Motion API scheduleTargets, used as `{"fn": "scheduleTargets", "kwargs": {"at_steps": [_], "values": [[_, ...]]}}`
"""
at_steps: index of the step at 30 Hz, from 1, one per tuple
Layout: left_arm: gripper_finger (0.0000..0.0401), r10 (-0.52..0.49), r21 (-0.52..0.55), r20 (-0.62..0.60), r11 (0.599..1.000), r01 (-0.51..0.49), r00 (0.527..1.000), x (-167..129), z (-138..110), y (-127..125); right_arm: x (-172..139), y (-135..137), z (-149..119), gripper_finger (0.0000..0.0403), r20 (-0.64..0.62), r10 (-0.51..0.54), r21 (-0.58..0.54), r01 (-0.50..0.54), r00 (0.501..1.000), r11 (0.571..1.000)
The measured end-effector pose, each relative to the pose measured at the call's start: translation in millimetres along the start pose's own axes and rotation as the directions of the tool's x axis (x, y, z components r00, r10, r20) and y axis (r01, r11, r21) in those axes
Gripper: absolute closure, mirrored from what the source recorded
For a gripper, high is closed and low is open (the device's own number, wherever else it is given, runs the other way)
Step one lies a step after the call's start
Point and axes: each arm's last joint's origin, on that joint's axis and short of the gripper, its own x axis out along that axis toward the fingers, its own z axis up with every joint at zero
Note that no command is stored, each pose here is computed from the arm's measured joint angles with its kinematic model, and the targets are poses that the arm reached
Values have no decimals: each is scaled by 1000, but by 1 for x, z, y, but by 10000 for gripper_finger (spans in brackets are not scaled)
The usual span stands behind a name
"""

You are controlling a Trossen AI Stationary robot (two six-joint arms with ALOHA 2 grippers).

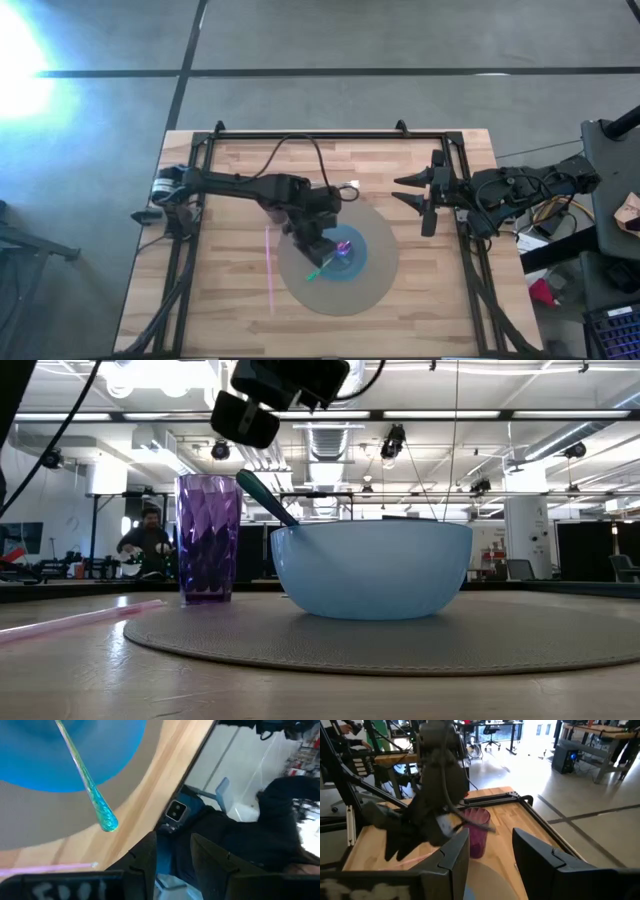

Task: Pick & Place Utensil
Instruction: Put the purple spoon into the bowl

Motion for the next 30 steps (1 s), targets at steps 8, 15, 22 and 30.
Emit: {"fn": "scheduleTargets", "kwargs": {"at_steps": [8, 15, 22, 30], "values": [[291, 10, 147, 160, 989, -34, 987, -38, -22, -16, 0, -1, -4, 249, -37, -7, 67, 10, 999, 998], [293, 21, 299, 336, 946, -128, 942, -74, -49, -29, 3, 0, -12, 246, -65, -14, 112, 21, 998, 993], [298, 28, 424, 493, 865, -269, 869, -100, -83, -38, 9, 0, -27, 256, -106, -26, 140, 41, 994, 989], [296, 50, 472, 592, 788, -396, 804, -104, -116, -29, 13, -1, -39, 264, -127, -61, 178, 83, 990, 981]]}}
